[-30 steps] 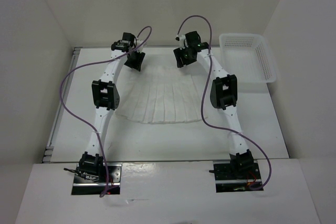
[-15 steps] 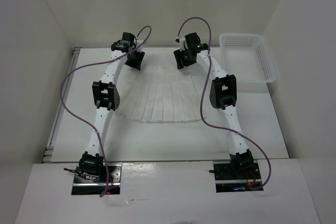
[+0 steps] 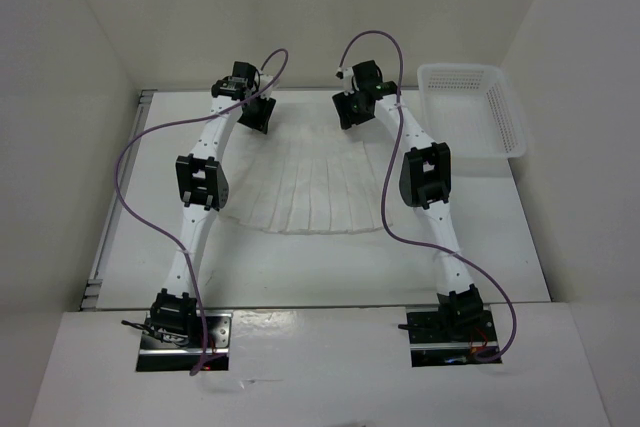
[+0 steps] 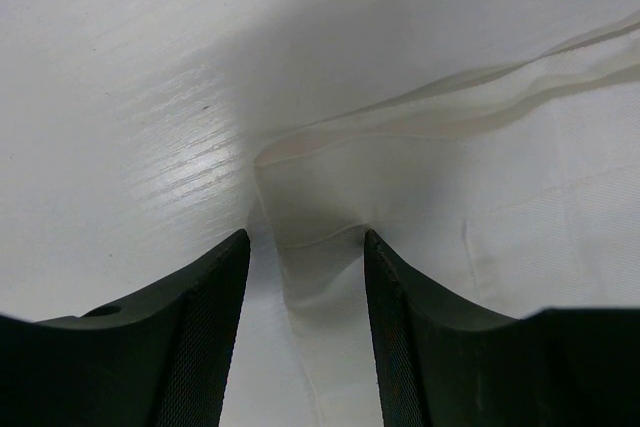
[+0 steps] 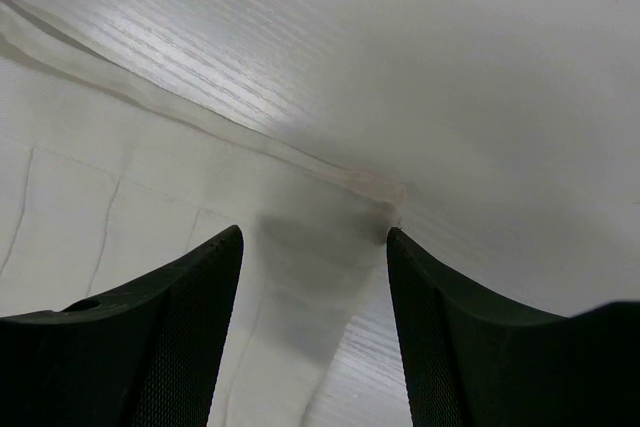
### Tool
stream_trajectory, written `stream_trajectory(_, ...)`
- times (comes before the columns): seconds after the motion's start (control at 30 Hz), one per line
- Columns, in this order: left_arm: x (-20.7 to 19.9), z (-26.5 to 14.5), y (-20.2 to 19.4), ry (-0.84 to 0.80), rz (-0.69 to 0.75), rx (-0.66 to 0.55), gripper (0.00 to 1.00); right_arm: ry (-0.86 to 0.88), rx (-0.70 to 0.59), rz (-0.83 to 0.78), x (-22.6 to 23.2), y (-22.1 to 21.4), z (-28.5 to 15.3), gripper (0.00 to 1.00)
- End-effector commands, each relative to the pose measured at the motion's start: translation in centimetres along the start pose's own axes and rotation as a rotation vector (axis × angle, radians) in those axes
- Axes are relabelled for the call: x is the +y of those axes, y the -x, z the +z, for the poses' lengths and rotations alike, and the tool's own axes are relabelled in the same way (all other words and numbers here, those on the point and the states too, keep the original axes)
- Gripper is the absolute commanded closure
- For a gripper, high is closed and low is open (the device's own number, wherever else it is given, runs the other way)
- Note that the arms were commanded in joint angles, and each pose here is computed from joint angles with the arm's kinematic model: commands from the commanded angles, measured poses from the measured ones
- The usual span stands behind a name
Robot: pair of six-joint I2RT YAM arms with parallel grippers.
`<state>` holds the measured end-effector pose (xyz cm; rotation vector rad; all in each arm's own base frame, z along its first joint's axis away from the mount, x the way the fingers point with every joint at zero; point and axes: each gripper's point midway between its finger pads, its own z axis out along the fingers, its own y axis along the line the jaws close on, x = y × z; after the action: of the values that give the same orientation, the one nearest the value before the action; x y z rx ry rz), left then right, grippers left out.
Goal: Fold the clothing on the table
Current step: Fold the skirt
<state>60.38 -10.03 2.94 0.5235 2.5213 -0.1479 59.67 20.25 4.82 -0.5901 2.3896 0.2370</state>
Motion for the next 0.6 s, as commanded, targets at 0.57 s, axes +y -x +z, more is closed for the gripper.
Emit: stream_trajectory(0.57,0.3,1.7,-1.8,-0.011,-0.003,0.042,0.54,-0.106,-0.023,0.006,-1.7,1.2,-0.7,0.36)
